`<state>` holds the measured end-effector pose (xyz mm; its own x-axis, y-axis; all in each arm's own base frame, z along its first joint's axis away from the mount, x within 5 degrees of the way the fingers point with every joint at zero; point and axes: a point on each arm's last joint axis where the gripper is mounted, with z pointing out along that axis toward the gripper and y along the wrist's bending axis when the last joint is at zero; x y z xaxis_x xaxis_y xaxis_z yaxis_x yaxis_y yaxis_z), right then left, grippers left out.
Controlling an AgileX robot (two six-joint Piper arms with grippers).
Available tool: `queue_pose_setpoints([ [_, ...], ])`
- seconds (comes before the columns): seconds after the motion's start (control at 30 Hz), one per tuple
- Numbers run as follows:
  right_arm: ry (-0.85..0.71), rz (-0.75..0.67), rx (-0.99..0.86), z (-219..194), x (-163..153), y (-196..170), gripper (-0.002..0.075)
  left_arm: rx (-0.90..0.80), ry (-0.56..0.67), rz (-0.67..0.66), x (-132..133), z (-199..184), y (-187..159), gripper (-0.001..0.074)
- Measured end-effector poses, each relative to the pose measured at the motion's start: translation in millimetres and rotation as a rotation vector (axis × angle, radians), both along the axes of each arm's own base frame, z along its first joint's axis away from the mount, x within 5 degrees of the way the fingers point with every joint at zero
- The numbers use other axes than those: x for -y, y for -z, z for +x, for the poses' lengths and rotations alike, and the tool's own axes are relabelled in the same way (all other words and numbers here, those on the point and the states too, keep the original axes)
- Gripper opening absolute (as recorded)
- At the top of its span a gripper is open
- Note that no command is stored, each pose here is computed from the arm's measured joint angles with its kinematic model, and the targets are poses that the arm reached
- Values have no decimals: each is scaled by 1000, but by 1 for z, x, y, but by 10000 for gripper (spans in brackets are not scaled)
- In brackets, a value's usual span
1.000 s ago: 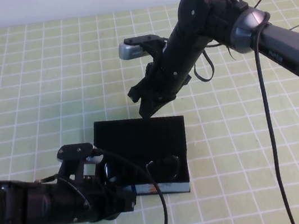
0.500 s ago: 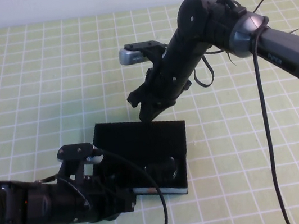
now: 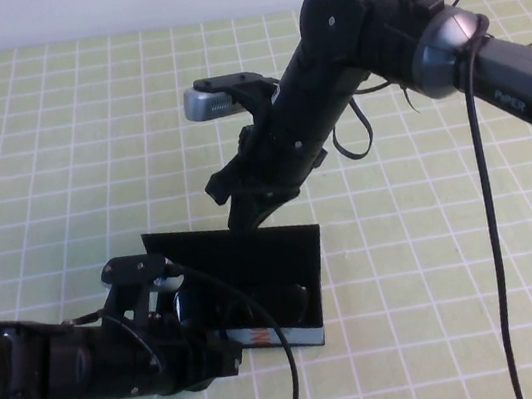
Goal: Return glasses to glasses case
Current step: Close the glasses case
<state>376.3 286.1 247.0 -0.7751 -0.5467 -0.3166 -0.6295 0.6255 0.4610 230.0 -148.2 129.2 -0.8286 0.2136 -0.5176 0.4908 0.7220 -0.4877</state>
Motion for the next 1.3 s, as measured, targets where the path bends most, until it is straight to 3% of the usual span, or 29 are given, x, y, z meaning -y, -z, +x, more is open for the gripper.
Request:
queue_pose_setpoints([
  [0.23, -7, -29, -39, -7, 1, 11, -11, 1, -2, 2, 0, 0, 0, -2],
  [0.47, -69, -33, -9, -27, -16, 1, -11, -28, -15, 4, -1, -2, -1, -2],
  [0.77, -88, -56, 0, -35, -23, 0, -11, -30, 23, 92, -18, -32, -34, -2],
  [0.93, -100, -98, -57, -46, -22, 18, -11, 96, 5, 43, -31, -61, -67, -2],
  [1.3, -115, -146, -111, -54, -18, 38, -11, 547, -110, -83, -68, -123, -121, -2],
])
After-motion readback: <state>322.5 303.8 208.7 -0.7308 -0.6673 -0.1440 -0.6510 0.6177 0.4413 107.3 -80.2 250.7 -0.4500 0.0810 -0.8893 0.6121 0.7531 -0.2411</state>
